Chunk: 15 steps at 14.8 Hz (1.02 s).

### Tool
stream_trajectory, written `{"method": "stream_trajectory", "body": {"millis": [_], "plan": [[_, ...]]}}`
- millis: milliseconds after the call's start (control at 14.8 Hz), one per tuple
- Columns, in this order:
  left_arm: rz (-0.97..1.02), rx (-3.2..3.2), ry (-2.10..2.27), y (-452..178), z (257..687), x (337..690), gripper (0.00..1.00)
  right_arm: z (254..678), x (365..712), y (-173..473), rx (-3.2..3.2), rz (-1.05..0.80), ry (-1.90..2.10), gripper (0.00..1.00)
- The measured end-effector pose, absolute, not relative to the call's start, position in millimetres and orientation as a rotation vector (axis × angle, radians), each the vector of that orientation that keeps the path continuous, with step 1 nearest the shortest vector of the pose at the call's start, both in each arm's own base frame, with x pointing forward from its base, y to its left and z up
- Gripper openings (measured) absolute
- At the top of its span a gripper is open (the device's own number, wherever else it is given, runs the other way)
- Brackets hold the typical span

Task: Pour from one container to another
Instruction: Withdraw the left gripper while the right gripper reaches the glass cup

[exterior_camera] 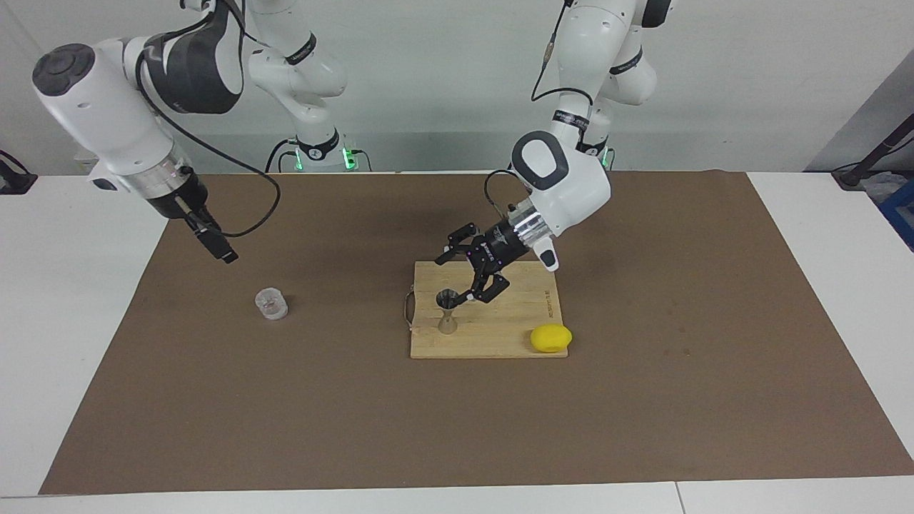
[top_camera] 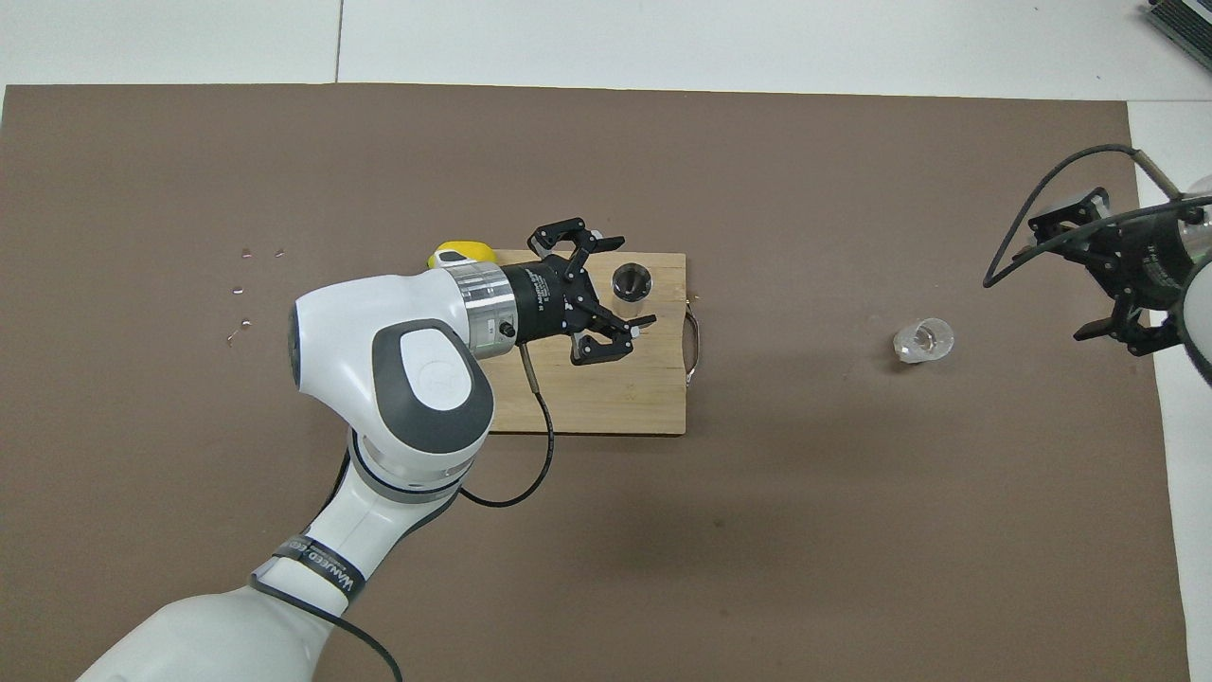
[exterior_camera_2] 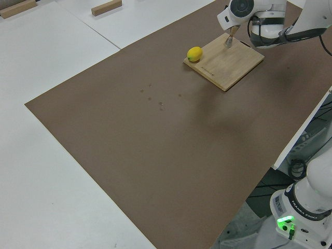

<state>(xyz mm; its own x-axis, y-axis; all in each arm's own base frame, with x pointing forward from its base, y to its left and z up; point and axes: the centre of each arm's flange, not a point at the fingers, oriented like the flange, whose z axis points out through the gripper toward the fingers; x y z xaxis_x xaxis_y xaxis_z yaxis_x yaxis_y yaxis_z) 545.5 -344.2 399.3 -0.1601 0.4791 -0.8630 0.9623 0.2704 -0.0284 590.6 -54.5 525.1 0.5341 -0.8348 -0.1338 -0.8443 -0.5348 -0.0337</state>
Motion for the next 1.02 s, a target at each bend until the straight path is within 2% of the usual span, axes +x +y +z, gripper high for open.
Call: {"method": "stream_trajectory", "body": {"millis": [407,1017], "plan": [[-0.695,1.591,1.743,-247.3,426.9,586.3,1.0,433.8,610.0,-103.1,-2.385,0.338,1.691,1.0],[0.039,2.135,1.635,-163.6,505.4,634.8,1.0,324.7,598.8,-157.7,-2.14,0.545,1.756,1.0]]}}
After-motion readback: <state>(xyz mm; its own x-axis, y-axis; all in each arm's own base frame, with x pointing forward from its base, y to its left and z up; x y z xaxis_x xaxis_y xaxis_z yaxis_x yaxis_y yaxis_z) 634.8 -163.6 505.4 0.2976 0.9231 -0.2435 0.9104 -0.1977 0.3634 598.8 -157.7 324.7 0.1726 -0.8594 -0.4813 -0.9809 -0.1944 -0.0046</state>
